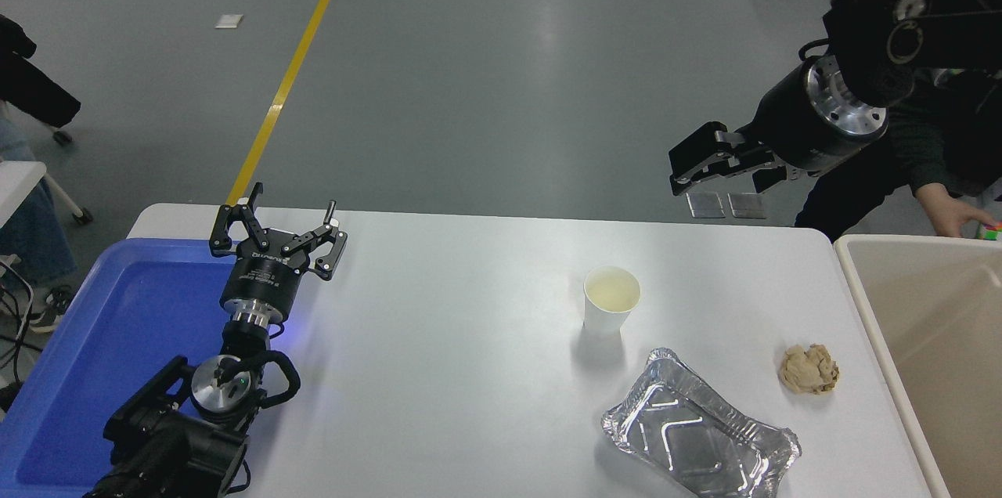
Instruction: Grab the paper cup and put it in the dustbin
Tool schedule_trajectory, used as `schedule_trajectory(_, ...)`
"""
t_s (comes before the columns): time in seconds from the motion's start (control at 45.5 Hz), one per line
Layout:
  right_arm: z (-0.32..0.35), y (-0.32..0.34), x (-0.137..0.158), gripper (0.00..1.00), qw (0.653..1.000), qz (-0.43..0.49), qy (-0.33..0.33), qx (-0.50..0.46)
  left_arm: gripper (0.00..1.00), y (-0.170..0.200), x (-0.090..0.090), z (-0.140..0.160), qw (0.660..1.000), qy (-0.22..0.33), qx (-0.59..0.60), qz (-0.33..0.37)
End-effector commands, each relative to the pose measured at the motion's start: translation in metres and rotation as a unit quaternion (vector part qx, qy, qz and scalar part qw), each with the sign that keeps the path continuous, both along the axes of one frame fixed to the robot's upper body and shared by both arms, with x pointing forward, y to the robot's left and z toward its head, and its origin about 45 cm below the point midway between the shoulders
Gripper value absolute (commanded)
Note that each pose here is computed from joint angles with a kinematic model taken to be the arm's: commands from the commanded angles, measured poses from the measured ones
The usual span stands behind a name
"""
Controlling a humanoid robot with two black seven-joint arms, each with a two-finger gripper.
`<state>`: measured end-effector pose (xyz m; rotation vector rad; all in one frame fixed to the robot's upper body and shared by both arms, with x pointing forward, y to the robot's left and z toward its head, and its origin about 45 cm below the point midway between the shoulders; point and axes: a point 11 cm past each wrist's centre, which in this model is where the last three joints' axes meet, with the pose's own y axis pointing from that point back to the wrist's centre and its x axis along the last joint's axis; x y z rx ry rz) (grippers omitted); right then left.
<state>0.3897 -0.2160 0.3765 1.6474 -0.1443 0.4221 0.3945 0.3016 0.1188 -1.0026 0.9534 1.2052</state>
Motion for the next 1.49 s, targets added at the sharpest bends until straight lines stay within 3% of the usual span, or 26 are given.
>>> schedule_trajectory(0.0,-0.013,0.019,0.013,1.0,0.999,0.021,-0.004,-0.035,0.99,0.0,0.0,0.0,1.0,0.0,0.0,0.0)
schedule_trajectory(0.198,-0.035,0.028,0.033,1.0,0.998,0.026,-0.014,-0.048,0.99,0.0,0.0,0.0,1.0,-0.001,0.0,0.0)
schedule_trajectory(0.637,-0.098,0.029,0.046,1.0,0.999,0.017,0.001,-0.04,0.99,-0.001,0.0,0.0,1.0,0.0,-0.001,0.0)
schedule_trajectory(1.473,-0.217,0.03,0.03,1.0,1.0,0.015,0.017,-0.002,0.99,0.0,0.0,0.0,1.0,0.0,0.0,0.0)
